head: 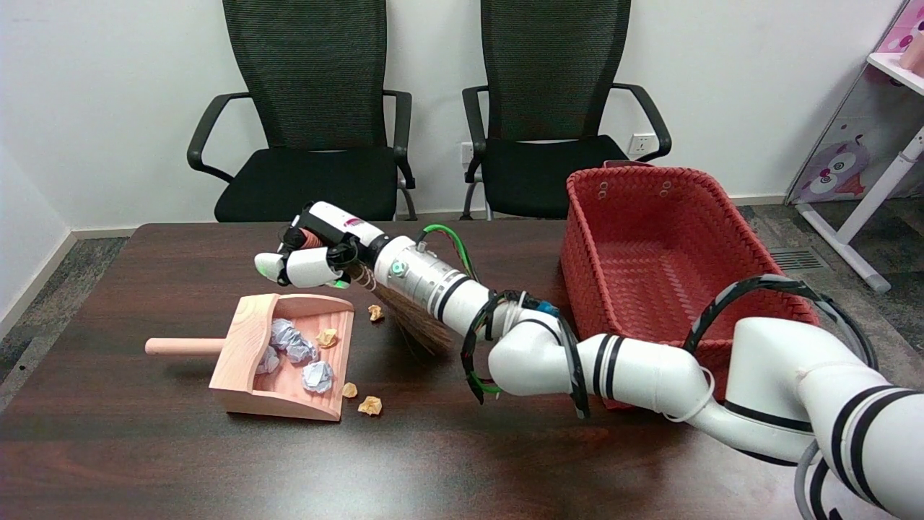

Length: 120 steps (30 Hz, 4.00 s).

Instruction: Sweep the paper ball into the dustpan.

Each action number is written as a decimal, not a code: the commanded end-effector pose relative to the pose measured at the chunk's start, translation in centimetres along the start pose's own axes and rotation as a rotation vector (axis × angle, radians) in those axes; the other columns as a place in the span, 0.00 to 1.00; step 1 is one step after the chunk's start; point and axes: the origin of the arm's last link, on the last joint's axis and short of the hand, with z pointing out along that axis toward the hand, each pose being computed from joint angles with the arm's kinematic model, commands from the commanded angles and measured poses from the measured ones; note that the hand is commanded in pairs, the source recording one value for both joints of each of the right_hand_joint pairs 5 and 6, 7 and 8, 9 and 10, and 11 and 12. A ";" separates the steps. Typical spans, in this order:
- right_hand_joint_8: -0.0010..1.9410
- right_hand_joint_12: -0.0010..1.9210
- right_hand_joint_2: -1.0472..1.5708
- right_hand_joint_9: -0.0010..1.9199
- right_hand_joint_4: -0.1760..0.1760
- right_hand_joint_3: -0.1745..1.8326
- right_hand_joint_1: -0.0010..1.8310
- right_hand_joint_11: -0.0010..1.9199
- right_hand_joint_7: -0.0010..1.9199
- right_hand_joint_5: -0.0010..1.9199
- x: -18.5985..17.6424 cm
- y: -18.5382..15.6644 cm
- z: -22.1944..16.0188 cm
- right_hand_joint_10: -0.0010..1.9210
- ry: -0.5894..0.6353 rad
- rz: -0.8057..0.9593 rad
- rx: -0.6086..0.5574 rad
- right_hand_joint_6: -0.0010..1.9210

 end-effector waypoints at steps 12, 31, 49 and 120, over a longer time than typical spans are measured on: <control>0.99 1.00 1.00 1.00 0.45 0.47 0.48 1.00 1.00 1.00 -0.6 1.1 -0.3 1.00 -0.044 0.327 -0.061 1.00; 0.99 1.00 1.00 1.00 0.43 0.64 0.47 1.00 1.00 1.00 0.2 -4.6 -1.3 1.00 -0.011 0.750 0.189 1.00; 0.99 1.00 0.96 1.00 0.43 0.71 0.48 1.00 1.00 1.00 5.3 -5.5 -8.4 1.00 0.161 1.058 0.552 1.00; 0.99 1.00 1.00 1.00 0.79 0.92 0.49 1.00 1.00 1.00 -6.4 -11.7 -13.2 1.00 0.643 -0.191 -0.173 1.00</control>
